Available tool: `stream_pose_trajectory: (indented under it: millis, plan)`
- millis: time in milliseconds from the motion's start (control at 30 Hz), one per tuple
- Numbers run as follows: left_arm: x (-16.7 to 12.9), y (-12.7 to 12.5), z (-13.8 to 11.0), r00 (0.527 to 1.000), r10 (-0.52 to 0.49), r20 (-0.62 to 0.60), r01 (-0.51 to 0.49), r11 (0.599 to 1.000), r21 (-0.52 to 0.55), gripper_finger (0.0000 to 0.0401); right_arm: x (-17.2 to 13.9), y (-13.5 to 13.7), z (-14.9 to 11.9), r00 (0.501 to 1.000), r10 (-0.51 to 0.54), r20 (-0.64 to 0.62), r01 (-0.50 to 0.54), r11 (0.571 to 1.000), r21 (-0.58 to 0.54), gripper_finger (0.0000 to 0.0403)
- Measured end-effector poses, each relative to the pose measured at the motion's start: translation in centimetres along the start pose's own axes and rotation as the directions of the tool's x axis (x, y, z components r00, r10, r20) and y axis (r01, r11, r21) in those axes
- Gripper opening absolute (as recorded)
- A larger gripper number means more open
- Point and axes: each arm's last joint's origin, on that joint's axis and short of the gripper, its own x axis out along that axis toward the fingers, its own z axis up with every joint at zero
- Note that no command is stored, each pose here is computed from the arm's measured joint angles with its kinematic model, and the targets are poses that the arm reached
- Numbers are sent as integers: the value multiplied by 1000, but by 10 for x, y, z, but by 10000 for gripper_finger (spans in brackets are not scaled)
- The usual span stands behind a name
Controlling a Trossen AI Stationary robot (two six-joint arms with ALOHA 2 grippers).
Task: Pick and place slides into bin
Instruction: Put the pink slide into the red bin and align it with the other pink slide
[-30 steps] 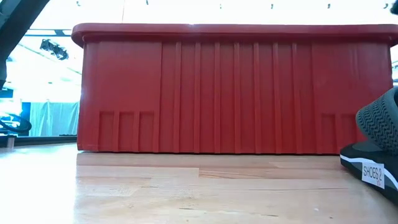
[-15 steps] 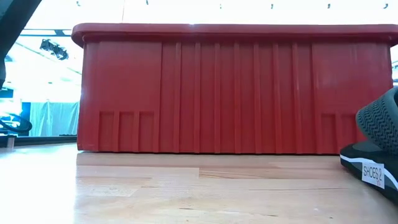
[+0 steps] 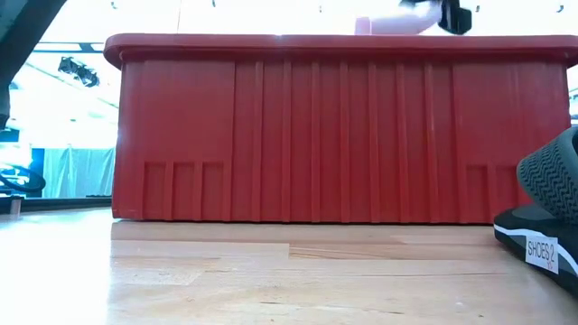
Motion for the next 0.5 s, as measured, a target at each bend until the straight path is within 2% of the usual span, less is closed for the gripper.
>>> stream_pose_trajectory:
  millis: [133,233,333,500]
  plan:
    - [-4,14,7,998,-45,-38,46,999,23,18,33,-28,-9,994,-100,-50,104,990,99,0]
    - [-5,21,7,995,-45,-91,47,999,20,11,49,-52,-13,978,-193,-77,204,961,186,0]
    - [-7,30,-1,983,13,-184,-14,1000,-4,7,61,-72,-18,957,-266,-112,287,920,266,0]
    - [-13,43,-12,940,98,-327,-114,993,-31,16,78,-93,-26,924,-338,-180,379,873,308,0]
